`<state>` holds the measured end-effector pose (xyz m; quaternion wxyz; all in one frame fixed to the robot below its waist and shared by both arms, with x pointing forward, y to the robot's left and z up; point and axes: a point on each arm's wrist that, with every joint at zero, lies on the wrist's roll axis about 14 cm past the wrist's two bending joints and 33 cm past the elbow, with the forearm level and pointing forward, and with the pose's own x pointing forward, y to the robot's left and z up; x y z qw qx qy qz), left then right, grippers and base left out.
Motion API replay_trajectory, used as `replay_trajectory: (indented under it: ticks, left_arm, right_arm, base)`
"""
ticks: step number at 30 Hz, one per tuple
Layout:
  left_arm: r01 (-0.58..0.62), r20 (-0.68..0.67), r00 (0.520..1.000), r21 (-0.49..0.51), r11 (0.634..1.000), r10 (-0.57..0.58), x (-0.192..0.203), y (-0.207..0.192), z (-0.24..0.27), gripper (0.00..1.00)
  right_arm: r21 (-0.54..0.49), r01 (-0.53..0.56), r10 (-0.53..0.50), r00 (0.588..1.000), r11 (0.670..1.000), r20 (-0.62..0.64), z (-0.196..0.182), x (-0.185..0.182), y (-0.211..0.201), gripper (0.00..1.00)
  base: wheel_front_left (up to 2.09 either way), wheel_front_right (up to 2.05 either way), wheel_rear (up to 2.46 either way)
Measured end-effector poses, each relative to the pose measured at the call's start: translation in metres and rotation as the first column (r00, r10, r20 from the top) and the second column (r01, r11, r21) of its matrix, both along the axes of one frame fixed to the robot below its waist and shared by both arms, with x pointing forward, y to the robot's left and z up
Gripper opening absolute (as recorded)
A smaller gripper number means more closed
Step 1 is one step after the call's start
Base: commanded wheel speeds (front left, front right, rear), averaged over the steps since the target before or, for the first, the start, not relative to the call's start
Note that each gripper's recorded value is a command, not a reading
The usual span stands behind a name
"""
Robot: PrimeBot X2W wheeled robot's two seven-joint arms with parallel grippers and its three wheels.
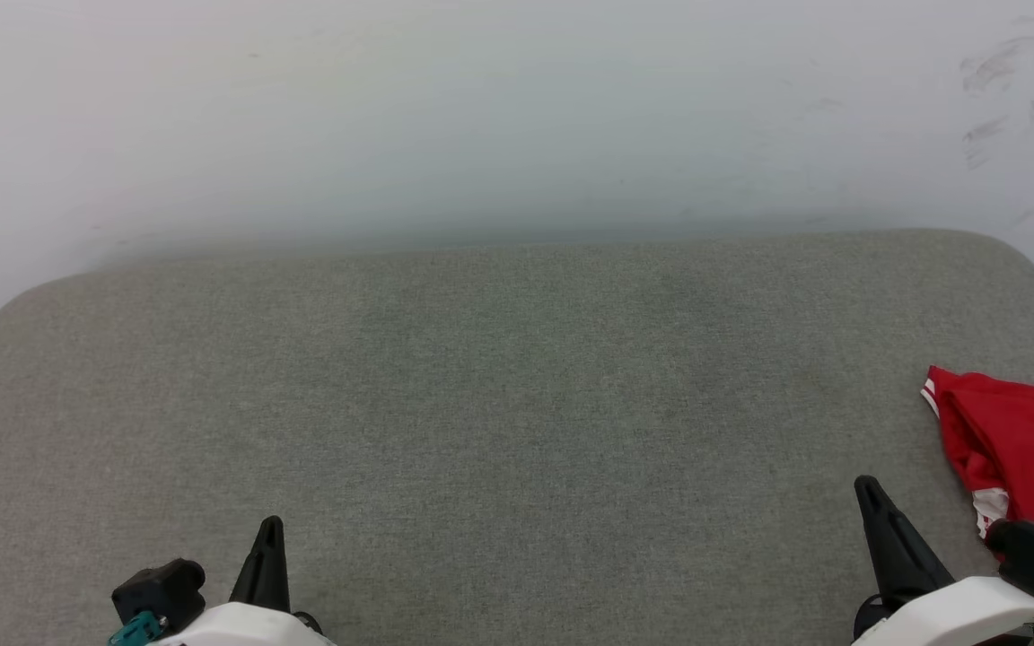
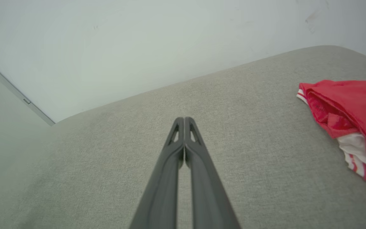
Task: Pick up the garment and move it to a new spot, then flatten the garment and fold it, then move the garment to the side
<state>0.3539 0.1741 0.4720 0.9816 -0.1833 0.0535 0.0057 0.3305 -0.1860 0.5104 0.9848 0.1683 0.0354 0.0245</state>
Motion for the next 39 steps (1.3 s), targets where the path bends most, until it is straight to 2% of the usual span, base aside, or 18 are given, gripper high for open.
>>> replay_trajectory:
  ticks: [8,17,28,39]
  left_arm:
    - [-0.025,-0.026,0.999,-0.134,0.991,0.022,0.004,0.003,-0.001,0.00]
    - [-0.050,-0.045,0.998,-0.271,0.961,0.039,0.007,0.006,0.000,0.00]
    - [-0.070,-0.058,0.997,-0.413,0.908,0.051,0.012,0.009,0.002,0.00]
    - [-0.081,-0.061,0.996,-0.537,0.840,0.057,0.017,0.010,0.005,0.00]
  right_arm:
    - [0.139,0.007,-0.006,1.000,0.990,-0.004,-0.001,0.006,-0.001,0.00]
    - [0.277,0.016,-0.016,1.000,0.961,-0.002,0.000,0.012,-0.002,0.00]
    - [0.425,0.026,-0.027,1.000,0.905,-0.003,0.000,0.019,-0.004,0.00]
    - [0.546,0.037,-0.035,0.999,0.837,-0.014,-0.002,0.024,-0.006,0.00]
  base:
    - [0.00,0.00,0.00]
    - [0.00,0.00,0.00]
    - [0.00,0.00,0.00]
    - [0.00,0.00,0.00]
